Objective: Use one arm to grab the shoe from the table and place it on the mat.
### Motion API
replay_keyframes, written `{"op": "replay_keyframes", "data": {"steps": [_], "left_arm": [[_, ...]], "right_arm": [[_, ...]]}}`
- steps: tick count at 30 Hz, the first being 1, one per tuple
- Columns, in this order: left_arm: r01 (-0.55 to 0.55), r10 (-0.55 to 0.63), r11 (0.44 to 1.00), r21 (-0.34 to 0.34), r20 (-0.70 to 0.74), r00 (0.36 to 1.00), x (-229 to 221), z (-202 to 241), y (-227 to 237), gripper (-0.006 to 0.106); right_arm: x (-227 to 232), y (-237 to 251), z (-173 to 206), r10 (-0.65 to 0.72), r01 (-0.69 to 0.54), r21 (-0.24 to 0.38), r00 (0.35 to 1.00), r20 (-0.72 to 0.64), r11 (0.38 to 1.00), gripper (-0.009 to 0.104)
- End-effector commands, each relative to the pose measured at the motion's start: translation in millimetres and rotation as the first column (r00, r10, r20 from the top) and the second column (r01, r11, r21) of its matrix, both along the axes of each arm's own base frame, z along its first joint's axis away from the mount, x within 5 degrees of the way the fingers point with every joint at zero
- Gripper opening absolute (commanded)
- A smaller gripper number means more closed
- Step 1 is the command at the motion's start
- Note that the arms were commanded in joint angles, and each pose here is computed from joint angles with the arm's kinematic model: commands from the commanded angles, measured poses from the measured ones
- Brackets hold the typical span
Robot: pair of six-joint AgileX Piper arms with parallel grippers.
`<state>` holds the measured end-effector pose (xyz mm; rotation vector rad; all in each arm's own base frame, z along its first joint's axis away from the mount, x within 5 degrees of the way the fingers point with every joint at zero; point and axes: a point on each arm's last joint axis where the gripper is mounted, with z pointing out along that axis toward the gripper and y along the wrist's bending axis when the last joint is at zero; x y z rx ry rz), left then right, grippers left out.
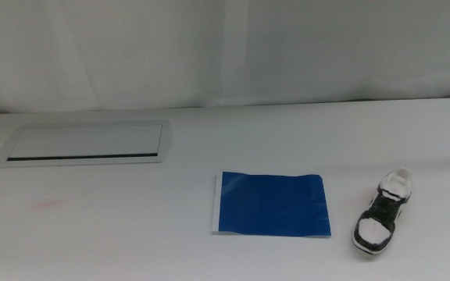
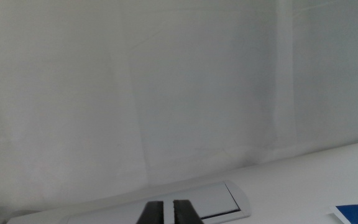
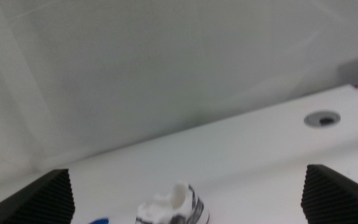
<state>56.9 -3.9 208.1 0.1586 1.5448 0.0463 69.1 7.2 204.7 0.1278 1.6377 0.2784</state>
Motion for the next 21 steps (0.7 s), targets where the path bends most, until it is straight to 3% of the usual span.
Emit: {"op": "replay_keyframes", "data": {"steps": [1, 7, 12, 21], "left_arm": [[-0.001, 0.001, 1.000, -0.017, 0.007, 1.000, -1.4, -10.7, 0.1, -0.003], [-0.001, 0.001, 1.000, -0.017, 0.007, 1.000, -1.4, -10.7, 0.1, -0.003], [-0.001, 0.001, 1.000, -0.017, 0.007, 1.000, -1.4, -10.7, 0.1, -0.003], [-0.001, 0.001, 1.000, -0.017, 0.007, 1.000, -1.4, -10.7, 0.1, -0.003]], "right_arm": [[-0.6, 0.4, -1.2, 0.002, -0.001, 0.034, 0.999, -0.037, 0.999, 0.103], [-0.3, 3.4, 30.3, 0.027, -0.011, 0.137, 0.993, -0.116, 0.991, 0.102], [6.5, 7.4, 57.4, 0.059, -0.021, 0.121, 0.943, -0.328, 0.992, 0.102], [52.9, 14.4, 94.6, 0.070, 0.052, 0.202, 0.831, -0.551, 0.978, 0.102]]}}
